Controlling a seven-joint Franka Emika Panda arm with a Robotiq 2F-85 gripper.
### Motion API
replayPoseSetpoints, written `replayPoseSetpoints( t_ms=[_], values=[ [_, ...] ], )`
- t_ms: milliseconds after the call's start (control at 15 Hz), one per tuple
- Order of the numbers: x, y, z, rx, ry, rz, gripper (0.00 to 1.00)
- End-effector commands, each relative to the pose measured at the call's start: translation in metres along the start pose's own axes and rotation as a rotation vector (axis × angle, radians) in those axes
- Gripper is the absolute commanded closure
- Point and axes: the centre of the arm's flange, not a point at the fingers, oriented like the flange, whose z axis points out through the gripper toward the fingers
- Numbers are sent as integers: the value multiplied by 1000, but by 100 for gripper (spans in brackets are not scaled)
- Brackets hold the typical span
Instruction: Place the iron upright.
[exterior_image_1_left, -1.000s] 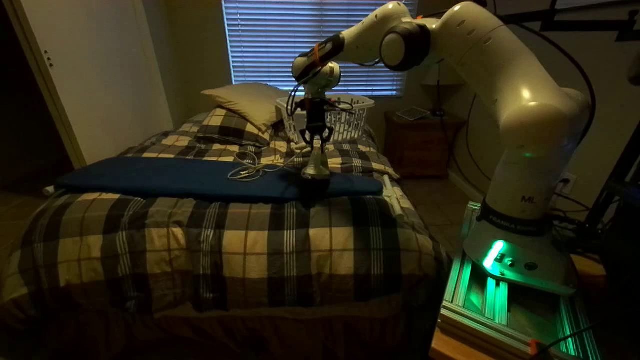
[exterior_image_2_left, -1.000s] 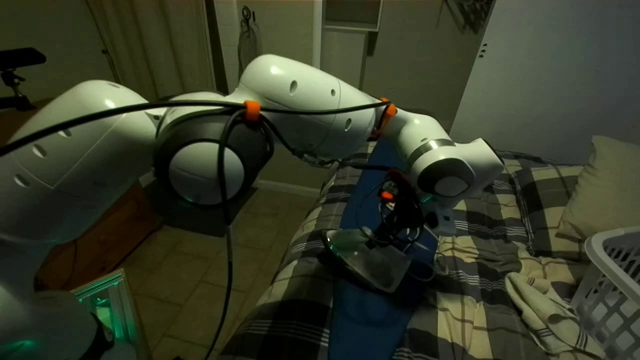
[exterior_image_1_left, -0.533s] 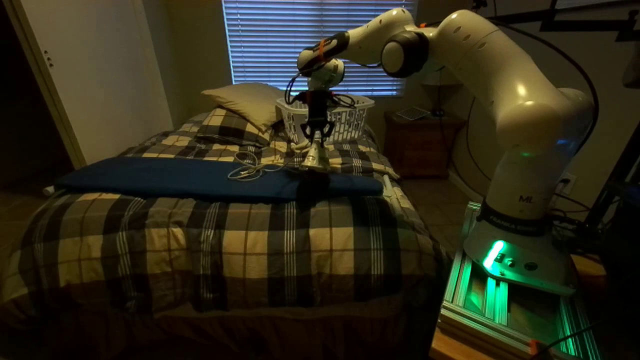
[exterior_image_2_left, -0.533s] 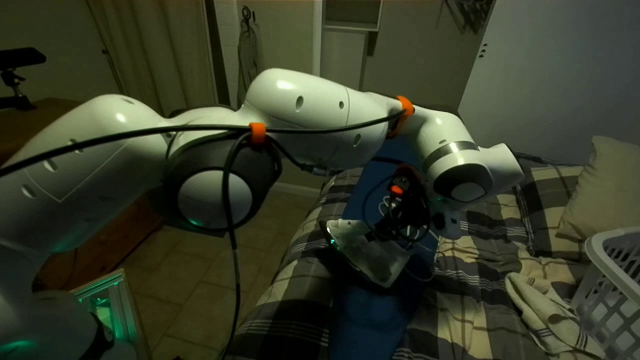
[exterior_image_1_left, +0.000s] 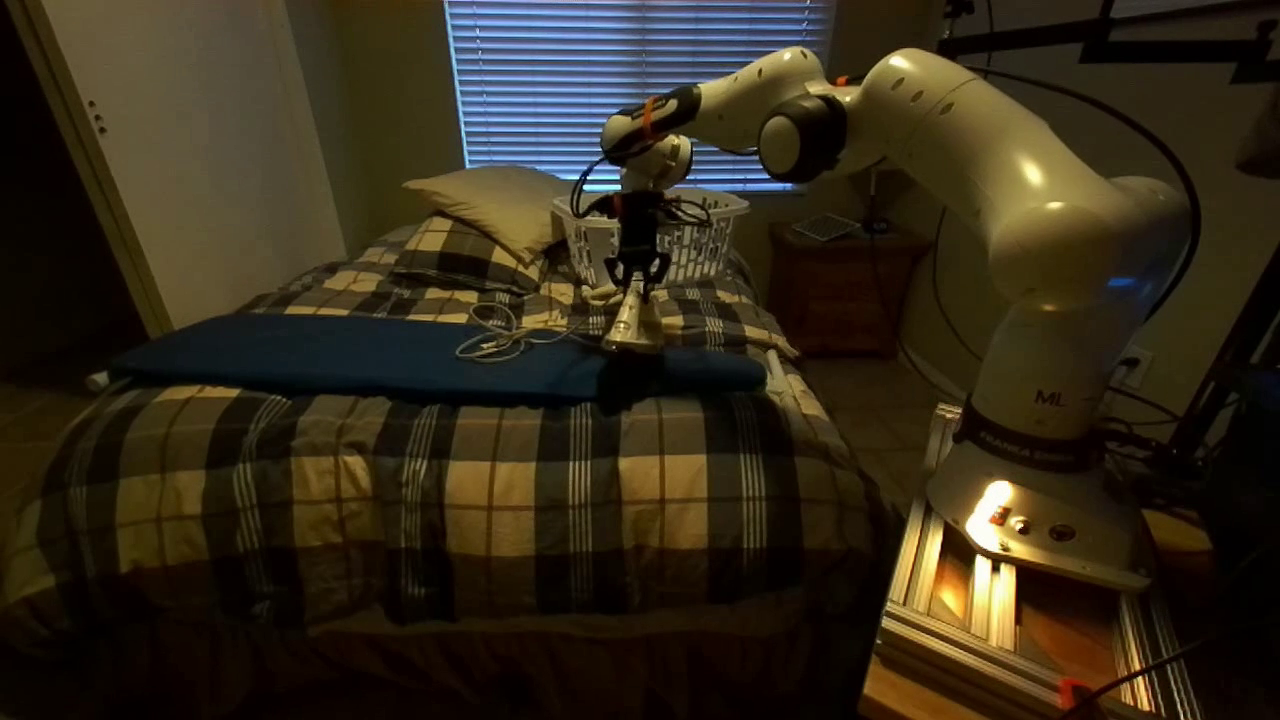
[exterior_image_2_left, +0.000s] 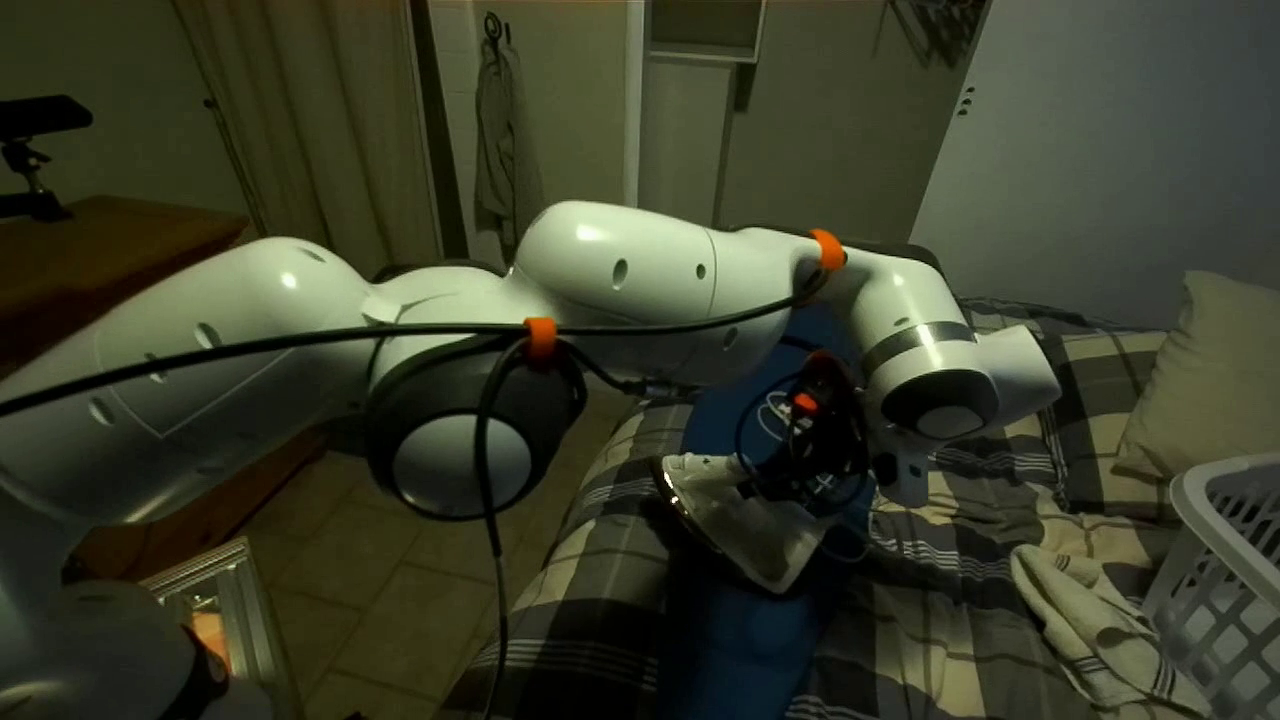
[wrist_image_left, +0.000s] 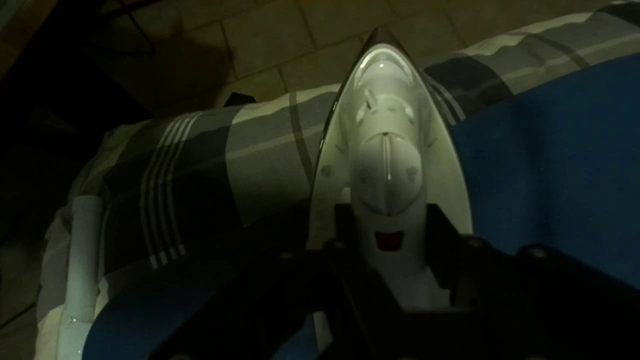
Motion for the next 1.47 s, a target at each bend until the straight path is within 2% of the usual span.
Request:
replayPoseSetpoints(
  t_ms=[0,200,333,400,733,933,1200,1400],
  values=[
    [3,-23,-20,21,69,-16,88],
    [-1,-28,-16,0,140,-37,88],
    [-3,-31,-12,-26,191,-48,38],
    [-4,-33,-10,-42,215,-53,37],
    [-16,-39,-6,-88,390,-123,3],
    [-17,-46,-2,-109,483,-169,0],
    [-37,-45,8,-133,498,-214,0],
    [-50,-35,22,-180,495,-199,0]
  ],
)
